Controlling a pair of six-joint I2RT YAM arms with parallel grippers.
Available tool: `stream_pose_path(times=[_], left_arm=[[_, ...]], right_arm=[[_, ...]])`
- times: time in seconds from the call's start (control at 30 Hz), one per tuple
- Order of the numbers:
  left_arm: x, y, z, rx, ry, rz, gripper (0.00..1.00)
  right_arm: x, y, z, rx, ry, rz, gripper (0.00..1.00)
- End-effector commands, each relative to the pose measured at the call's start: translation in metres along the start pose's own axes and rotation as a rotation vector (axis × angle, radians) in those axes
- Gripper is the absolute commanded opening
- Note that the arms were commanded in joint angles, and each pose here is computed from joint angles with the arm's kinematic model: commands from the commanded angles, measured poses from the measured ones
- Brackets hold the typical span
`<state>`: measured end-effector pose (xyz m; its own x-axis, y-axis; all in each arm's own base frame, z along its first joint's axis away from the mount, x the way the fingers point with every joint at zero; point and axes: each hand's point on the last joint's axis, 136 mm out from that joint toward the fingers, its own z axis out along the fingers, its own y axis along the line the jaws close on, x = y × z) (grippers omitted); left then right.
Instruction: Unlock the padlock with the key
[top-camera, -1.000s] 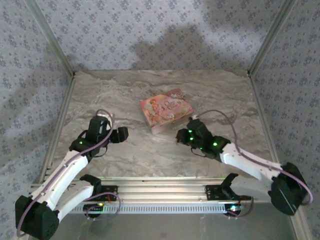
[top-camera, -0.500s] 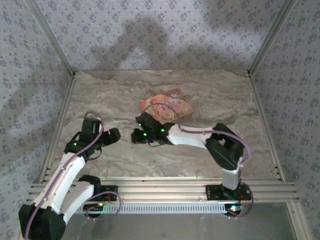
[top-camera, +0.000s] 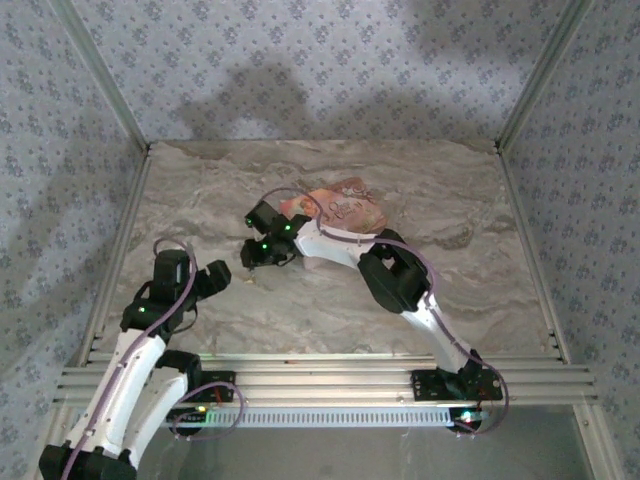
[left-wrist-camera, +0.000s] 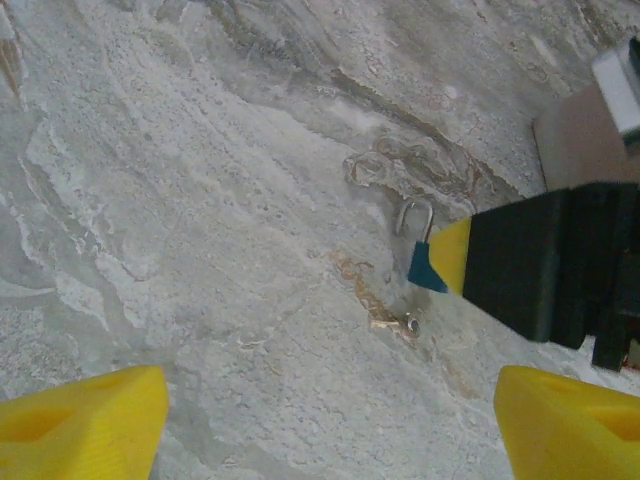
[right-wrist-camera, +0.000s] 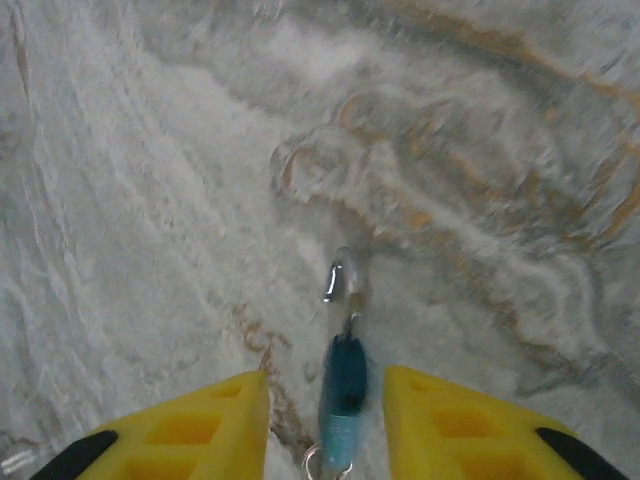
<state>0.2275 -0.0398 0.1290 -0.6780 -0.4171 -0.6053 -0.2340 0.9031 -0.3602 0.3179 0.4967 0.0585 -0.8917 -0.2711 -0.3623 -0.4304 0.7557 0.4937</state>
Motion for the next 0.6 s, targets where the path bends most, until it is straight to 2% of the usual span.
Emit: stream_pose_path(times=[0.0, 0.03, 0.07, 0.1, 0.3, 0.47, 0.57], left_arm=[[-0.01, -0.003, 0.0, 0.009, -0.043, 0.011, 0.86], [-0.012, -0.004, 0.001, 0.011, -0.046, 0.016, 0.86], [-0.013, -0.004, 0.001, 0.012, -0.05, 0.019, 0.95], [-0.015, -0.005, 0.001, 0.012, -0.057, 0.022, 0.98], [-0.031, -0.011, 0.002, 0.025, -0.121, 0.075, 0.98], [-0.056, -0.01, -0.003, -0.013, -0.251, 0.198, 0.98], [-0.072, -0.008, -0.005, -0.042, -0.346, 0.225, 0.98]], right_arm=[[-0.017, 0.012, -0.027, 0.04, -0.02, -0.096, 0.5], [-0.023, 0.016, -0.036, 0.051, -0.037, -0.116, 0.56], [-0.029, 0.02, -0.044, 0.055, -0.057, -0.135, 0.6], [-0.033, 0.023, -0.055, 0.065, -0.07, -0.151, 0.64], [-0.056, 0.04, -0.129, 0.105, -0.203, -0.271, 0.73], [-0.057, 0.015, -0.195, 0.253, -0.354, -0.349, 0.77], [-0.05, -0.022, -0.243, 0.389, -0.462, -0.342, 0.81]])
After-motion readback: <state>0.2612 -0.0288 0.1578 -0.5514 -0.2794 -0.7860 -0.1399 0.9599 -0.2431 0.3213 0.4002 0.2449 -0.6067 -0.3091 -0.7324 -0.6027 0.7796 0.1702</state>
